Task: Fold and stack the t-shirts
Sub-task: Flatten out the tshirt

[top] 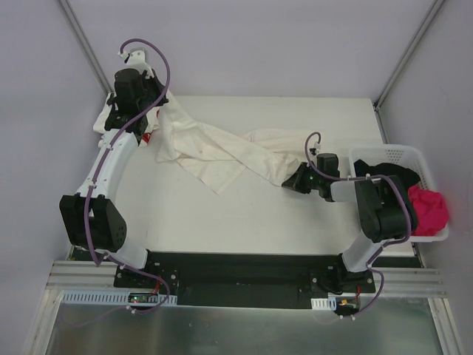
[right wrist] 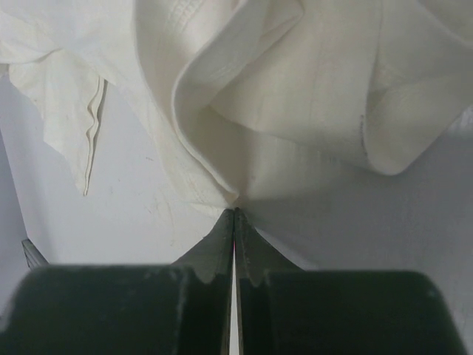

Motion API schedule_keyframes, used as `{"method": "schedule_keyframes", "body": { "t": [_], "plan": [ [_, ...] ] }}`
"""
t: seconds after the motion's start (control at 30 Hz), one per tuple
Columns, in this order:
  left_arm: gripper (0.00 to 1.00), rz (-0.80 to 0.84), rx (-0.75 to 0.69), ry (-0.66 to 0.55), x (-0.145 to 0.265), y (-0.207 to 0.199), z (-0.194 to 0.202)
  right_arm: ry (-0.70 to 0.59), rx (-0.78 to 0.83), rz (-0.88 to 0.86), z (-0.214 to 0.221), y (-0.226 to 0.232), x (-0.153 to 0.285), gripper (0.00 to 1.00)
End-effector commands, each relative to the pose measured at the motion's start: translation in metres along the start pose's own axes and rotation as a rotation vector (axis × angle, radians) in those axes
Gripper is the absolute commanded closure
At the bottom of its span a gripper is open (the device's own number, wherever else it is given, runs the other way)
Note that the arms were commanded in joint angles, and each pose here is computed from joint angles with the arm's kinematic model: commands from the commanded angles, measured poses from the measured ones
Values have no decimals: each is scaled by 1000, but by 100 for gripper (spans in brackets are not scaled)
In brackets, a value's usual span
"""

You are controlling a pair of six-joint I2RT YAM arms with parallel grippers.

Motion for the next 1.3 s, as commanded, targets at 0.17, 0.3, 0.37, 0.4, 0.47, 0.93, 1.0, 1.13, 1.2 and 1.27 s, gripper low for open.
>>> {"method": "schedule_keyframes", "body": {
  "t": [0.17, 0.3, 0.37, 0.4, 0.47, 0.93, 1.0, 1.13, 1.2, 1.27],
  "plan": [
    [100, 0, -37, -40, -1, -7, -6, -85, 75, 49, -15, 16, 27, 99],
    [100, 6, -35, -27, -4, -10, -1, -141, 123, 66, -31, 32, 45, 99],
    [100, 9, -31, -23, -5, -11, 1, -178, 140, 81, -43, 40, 53, 99],
    [100, 11, -24, -18, -5, -12, 3, -203, 154, 76, -50, 47, 58, 99],
    [100, 18, -23, -11, -4, -16, 6, -243, 163, 100, -61, 52, 63, 99],
    [100, 105, -128, -147, 44, -64, -34, -736, 557, 196, -200, 186, 180, 99],
    [100, 111, -139, -192, 57, -68, -48, -815, 592, 215, -209, 204, 205, 99],
    [100, 124, -160, -262, 79, -74, -77, -898, 647, 271, -217, 222, 238, 99],
    [100, 130, -173, -301, 96, -78, -98, -948, 673, 309, -219, 229, 255, 99],
    [100, 145, -178, -362, 116, -85, -122, -985, 690, 320, -217, 237, 270, 99]
  ]
}}
Point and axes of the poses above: each gripper's point midway between its finger pads, its own x axis back along the fingers, its own y axis along the line the jaws close on, z = x × y, the point moved 6 cm from there along x, back along the fingers, and after that the axes turned 1 degree about x, right-handed, at the moved point
